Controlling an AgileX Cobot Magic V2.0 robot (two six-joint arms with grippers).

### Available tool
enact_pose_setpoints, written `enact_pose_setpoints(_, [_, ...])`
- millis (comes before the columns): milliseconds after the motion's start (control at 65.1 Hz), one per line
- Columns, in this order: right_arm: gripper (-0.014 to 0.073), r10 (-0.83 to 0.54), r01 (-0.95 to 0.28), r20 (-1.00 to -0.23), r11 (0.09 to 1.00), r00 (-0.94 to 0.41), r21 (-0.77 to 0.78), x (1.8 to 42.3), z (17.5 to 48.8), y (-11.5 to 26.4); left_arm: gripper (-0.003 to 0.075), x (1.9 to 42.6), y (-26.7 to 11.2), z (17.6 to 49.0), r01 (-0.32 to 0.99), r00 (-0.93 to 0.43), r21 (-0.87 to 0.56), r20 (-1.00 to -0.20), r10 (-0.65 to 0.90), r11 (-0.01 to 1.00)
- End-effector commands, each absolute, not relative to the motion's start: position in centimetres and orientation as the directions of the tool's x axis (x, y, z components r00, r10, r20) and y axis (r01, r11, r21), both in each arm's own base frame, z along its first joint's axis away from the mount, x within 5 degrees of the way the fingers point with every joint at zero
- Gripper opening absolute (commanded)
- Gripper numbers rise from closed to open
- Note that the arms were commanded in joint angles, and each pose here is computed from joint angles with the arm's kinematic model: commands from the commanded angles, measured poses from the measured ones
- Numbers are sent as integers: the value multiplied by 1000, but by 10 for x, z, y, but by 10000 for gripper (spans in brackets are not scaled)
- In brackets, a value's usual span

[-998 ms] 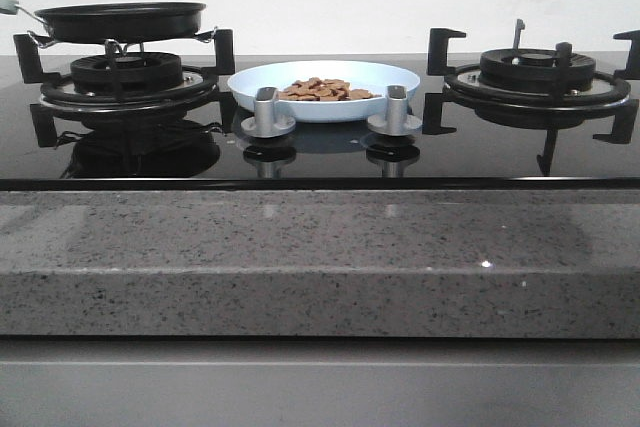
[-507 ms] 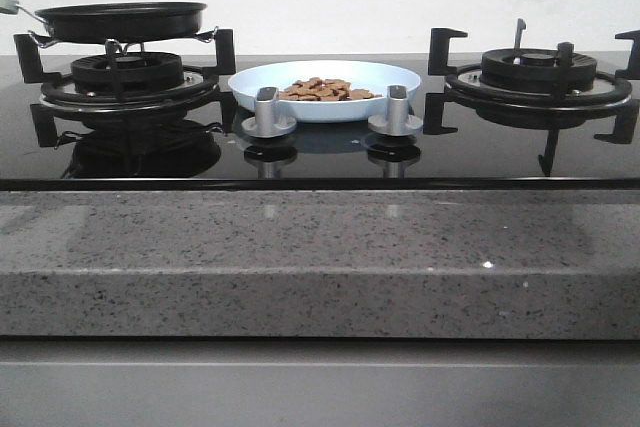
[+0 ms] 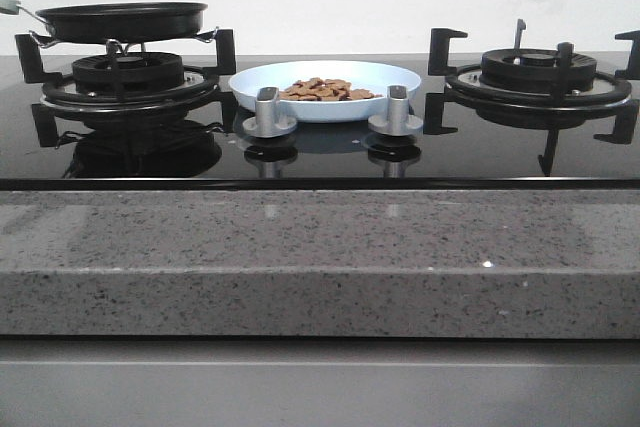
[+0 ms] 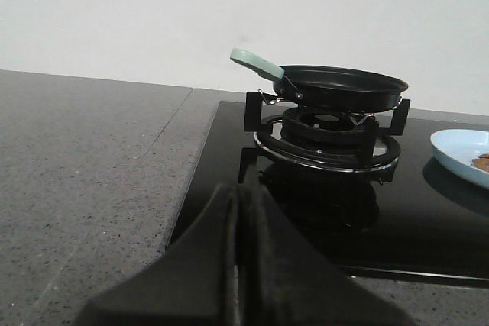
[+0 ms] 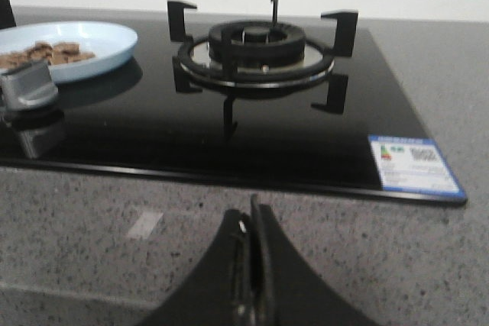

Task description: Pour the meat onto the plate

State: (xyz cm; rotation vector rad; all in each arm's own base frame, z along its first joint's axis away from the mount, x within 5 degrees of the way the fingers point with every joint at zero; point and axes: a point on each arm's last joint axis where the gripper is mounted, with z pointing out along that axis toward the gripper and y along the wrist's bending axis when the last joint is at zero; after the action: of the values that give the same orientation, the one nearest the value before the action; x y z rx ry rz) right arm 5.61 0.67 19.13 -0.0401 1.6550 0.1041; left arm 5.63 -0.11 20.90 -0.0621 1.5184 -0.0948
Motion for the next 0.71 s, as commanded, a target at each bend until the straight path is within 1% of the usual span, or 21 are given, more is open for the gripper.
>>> enact_pose_setpoints(0, [-71,30,-77,-999,997,42,27,55,203,5,-20,54,-1,216,30,151,-109,-982,-112,994])
enact_pose_setpoints(169, [-71,35,-97,-996,995,76,27,55,206,5,-20,54,-1,216,30,151,-109,-982,-112,994])
enact_pose_setpoints(553, [-71,30,-96,-997,995,77,22,55,206,5,-20,54,-1,216,30,151,-109,-982,-112,994])
enact_pose_setpoints(691, [-71,21,-88,-990,996,138,9,54,212,5,-20,54,-1,216,30,151,-109,-982,-112,994])
